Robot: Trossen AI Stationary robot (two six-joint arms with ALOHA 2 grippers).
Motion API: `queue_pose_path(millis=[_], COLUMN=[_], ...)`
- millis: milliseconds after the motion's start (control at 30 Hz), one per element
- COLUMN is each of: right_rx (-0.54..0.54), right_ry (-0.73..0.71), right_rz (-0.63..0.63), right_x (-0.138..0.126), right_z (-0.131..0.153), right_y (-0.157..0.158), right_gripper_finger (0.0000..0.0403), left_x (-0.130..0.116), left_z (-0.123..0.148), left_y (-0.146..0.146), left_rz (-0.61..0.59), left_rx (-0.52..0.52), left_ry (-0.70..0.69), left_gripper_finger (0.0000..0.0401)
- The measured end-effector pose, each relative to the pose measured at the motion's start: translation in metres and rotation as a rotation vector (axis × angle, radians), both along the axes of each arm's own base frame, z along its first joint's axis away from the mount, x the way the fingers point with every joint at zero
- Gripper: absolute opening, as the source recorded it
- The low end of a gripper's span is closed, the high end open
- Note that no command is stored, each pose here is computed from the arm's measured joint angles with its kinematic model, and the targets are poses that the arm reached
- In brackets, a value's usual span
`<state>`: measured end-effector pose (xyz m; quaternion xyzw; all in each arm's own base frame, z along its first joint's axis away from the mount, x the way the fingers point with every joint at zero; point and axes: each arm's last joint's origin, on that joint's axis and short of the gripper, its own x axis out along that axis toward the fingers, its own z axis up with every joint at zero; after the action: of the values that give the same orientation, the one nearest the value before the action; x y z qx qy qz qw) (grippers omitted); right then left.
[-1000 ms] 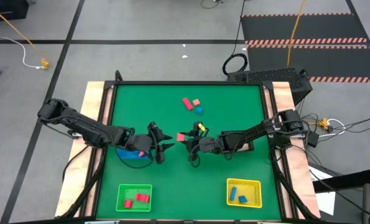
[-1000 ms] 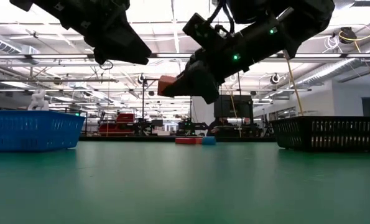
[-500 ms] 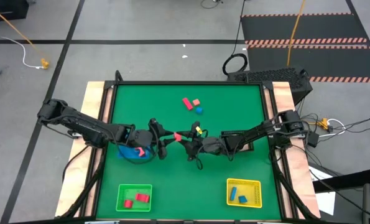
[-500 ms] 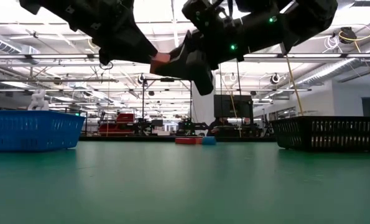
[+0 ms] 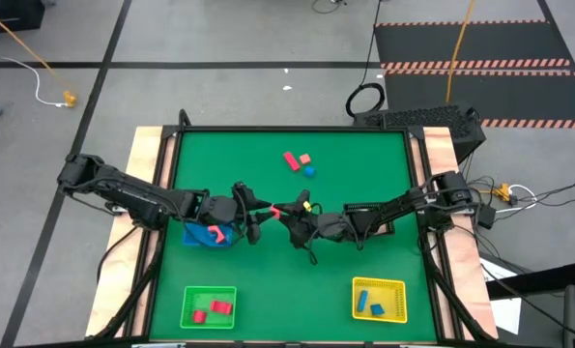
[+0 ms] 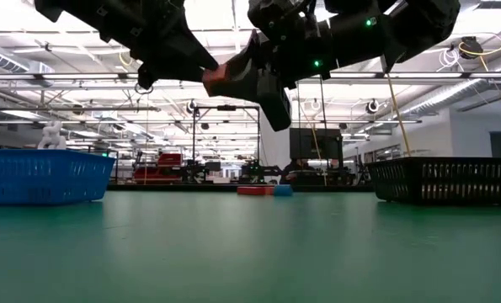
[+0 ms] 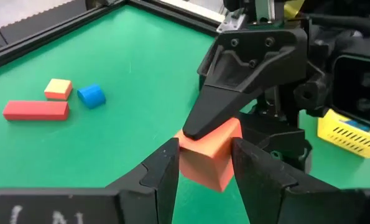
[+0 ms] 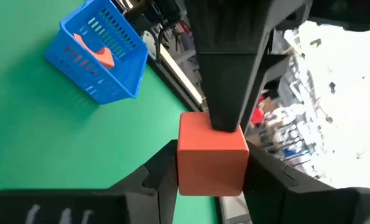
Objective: Sort & place blocks by color
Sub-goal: Put the bottom orange block into the blue bin
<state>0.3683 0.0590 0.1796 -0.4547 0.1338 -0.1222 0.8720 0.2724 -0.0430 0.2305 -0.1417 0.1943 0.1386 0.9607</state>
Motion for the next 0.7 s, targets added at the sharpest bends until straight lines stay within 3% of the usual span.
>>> queue_pose_path(millis=[133, 400, 700], right_rx=[-0.038, -0.015, 0.013], right_ry=[-0.008, -0.021, 0.024], right_rz=[0.011, -0.029, -0.148], right_x=[0.0003, 0.0007, 0.0000], right_z=[0.0020, 0.0031, -0.0006], right_y=[0.0002, -0.0003, -0.0039], right_gripper_finger=[0.0129, 0.0122, 0.0118], left_x=[-0.0001, 0.0001, -0.0031], left_z=[0.0007, 0.0004, -0.0064], left_y=[-0.0001, 0.0000, 0.0022], left_rz=[0.006, 0.000, -0.021], left_rx=[-0.013, -0.002, 0.204], left_ry=[-0.008, -0.003, 0.114], left_gripper_finger=[0.0145, 0.0145, 0.0145])
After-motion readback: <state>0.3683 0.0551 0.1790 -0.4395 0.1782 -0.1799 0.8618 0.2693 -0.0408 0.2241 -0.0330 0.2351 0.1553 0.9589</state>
